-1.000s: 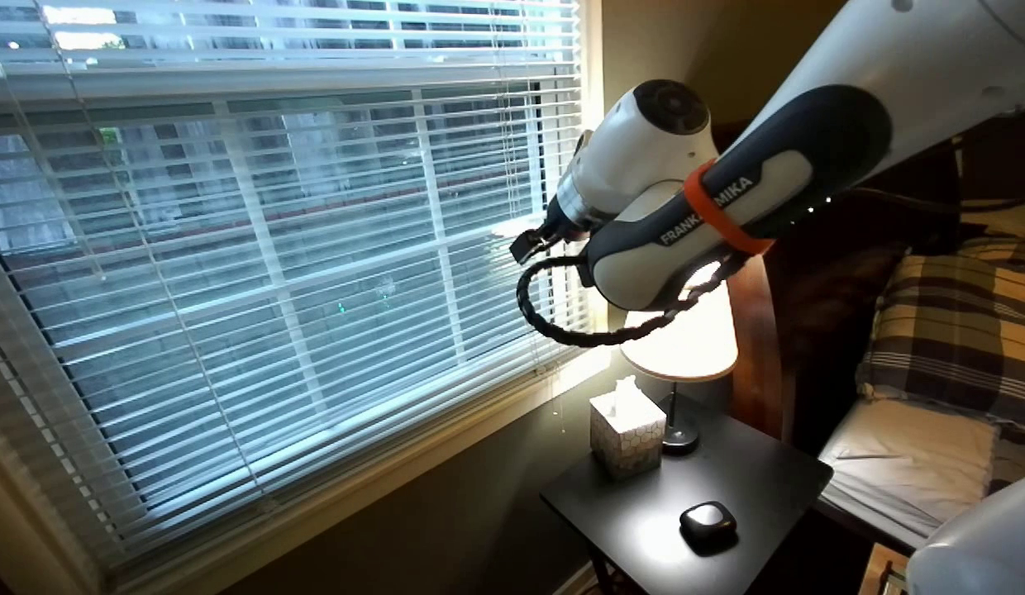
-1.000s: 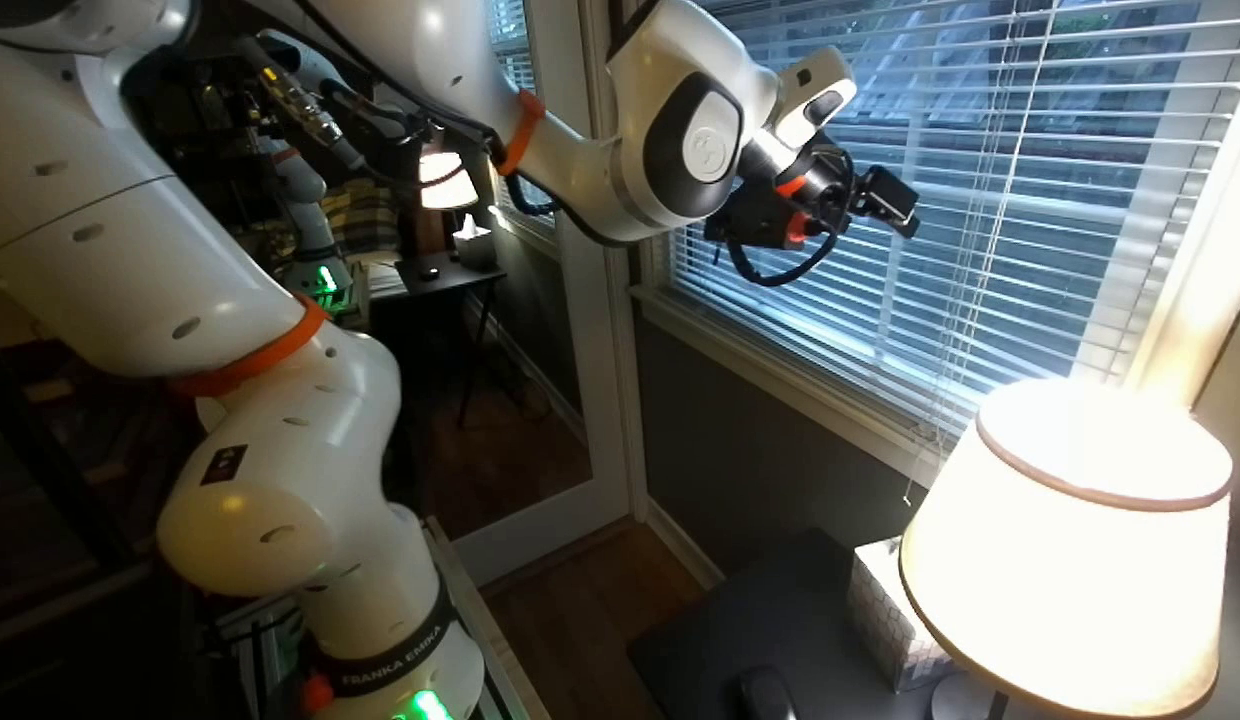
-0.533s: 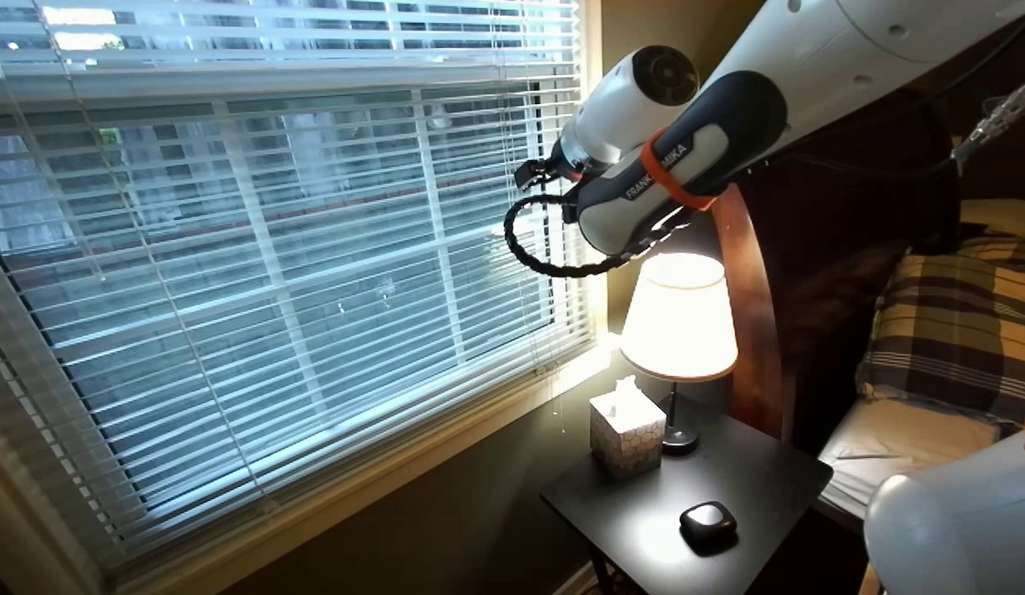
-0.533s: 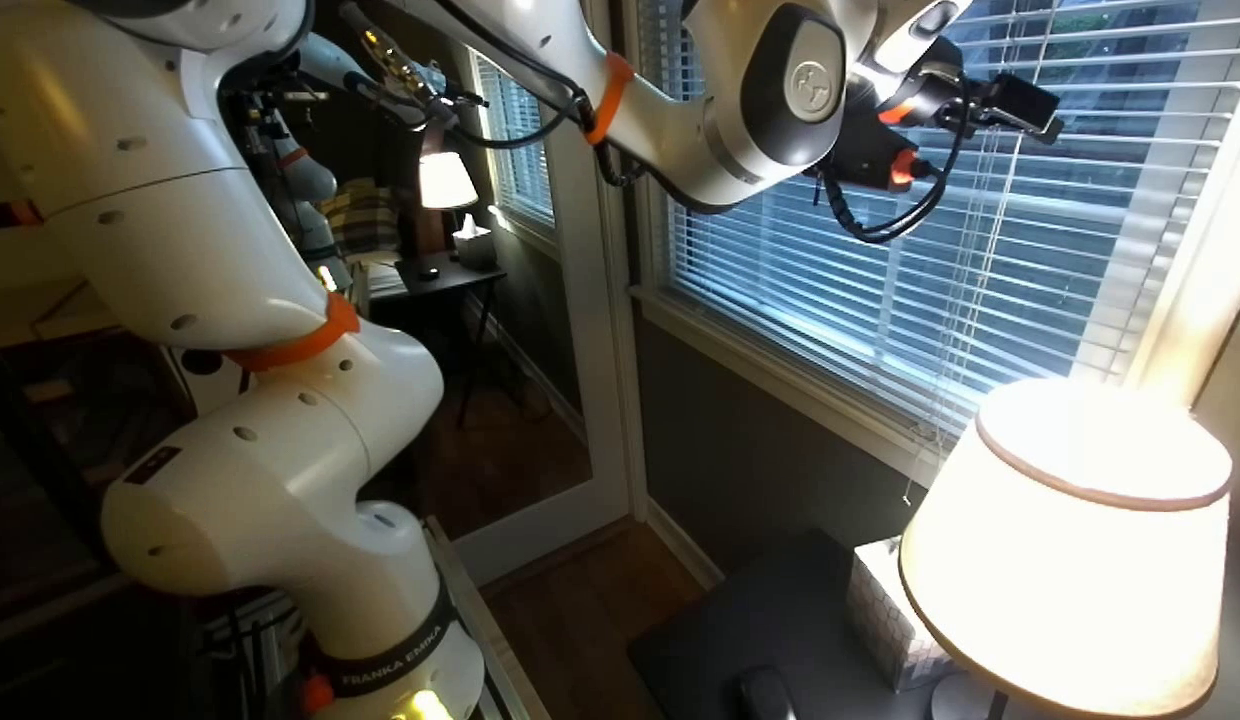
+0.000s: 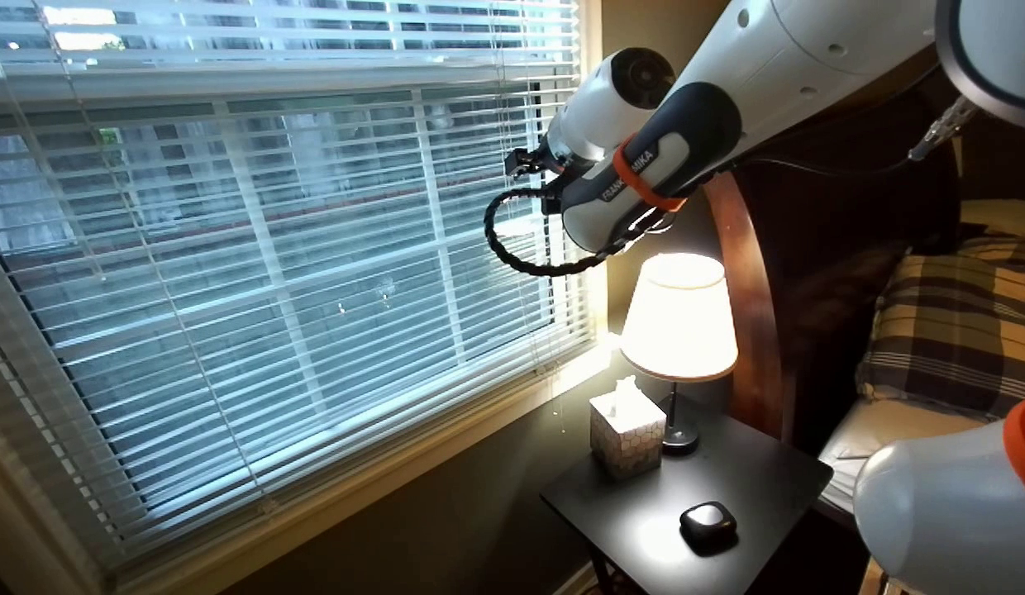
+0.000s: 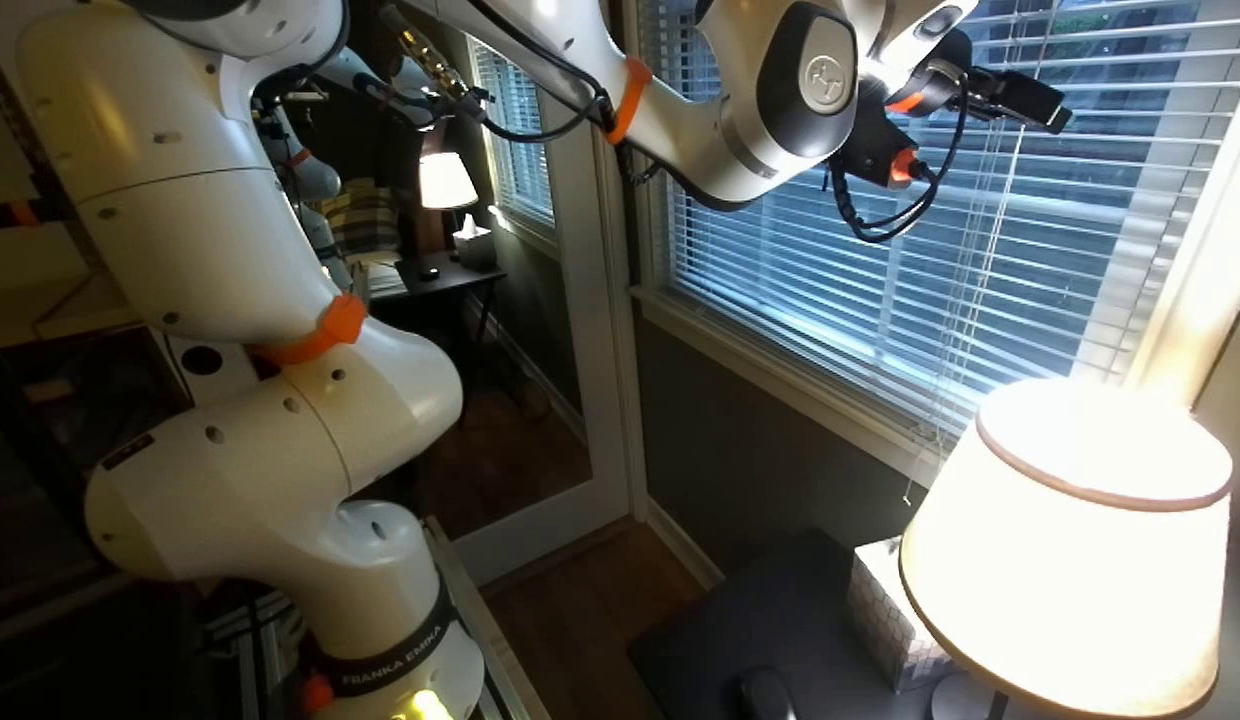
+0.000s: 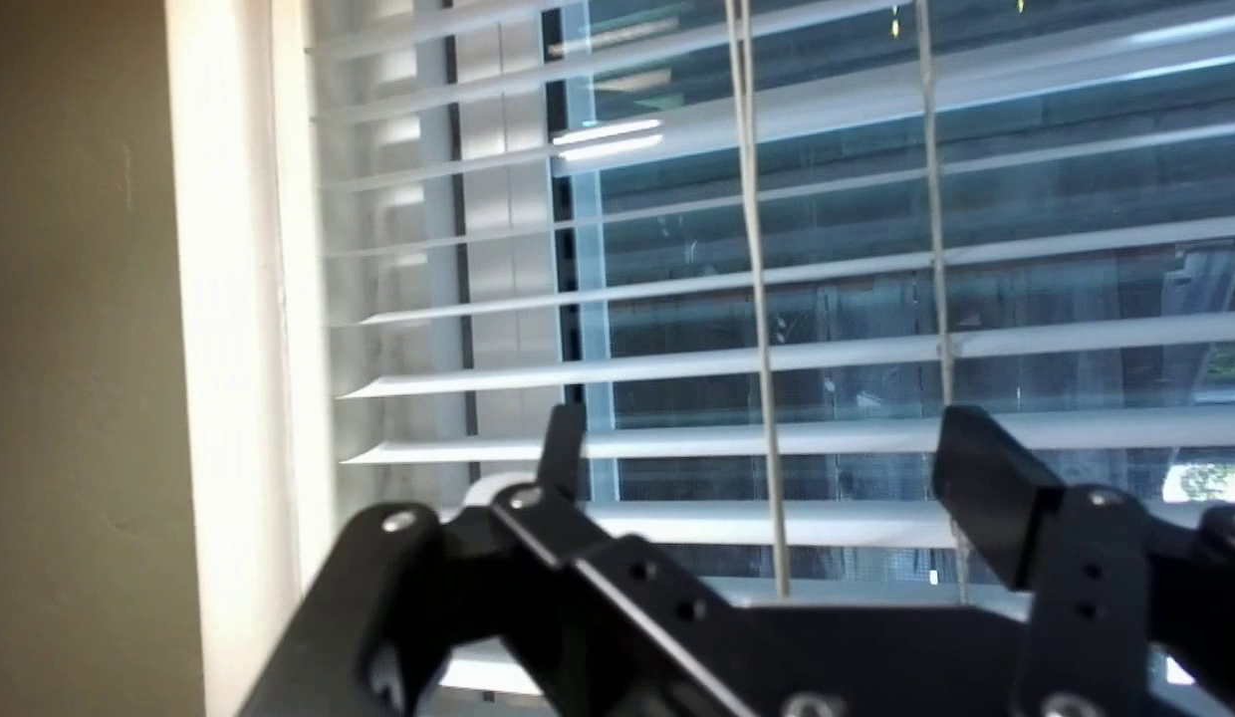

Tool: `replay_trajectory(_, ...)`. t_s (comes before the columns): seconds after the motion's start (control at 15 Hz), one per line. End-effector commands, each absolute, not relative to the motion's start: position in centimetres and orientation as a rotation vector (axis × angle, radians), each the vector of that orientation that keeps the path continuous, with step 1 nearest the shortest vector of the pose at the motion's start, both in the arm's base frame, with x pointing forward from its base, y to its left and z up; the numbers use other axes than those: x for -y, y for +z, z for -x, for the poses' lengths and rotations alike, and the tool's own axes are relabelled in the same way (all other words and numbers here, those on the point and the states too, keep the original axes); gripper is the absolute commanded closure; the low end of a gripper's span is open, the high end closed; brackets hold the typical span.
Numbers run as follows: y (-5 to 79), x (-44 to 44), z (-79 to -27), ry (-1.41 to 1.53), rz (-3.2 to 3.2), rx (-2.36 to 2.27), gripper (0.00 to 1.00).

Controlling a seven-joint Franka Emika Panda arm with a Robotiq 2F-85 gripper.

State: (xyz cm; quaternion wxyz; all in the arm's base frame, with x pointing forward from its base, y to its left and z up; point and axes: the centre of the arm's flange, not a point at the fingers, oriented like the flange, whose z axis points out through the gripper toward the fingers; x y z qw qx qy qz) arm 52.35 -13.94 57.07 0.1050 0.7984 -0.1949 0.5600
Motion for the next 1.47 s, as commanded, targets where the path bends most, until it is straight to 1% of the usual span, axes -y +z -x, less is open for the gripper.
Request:
replay_trajectory(0.0, 55.4, 13.8, -55.1, 1.709, -2.310, 0.624, 0.42)
replay_trajectory(0.2, 55.3, 13.9, -55.2, 1.693, -2.304, 0.634, 0.65)
replay_trajectory(0.4, 55.0, 13.2, -55.0, 1.611, -2.315, 0.628, 0.89)
replay_trajectory(0.47, 54.9, 12.9, -54.9, 1.587, -2.325, 0.619, 0.96)
replay_trajectory(0.53, 55.0, 12.5, -54.8, 1.559, -2.324, 0.605, 1.00)
replay_trajectory(1.0, 53.2, 11.3, -54.2, 1.308, -2.346, 0.563, 1.00)
replay_trajectory(1.4, 46.2, 14.3, -50.6, 0.973, -2.393, 0.579, 1.00)
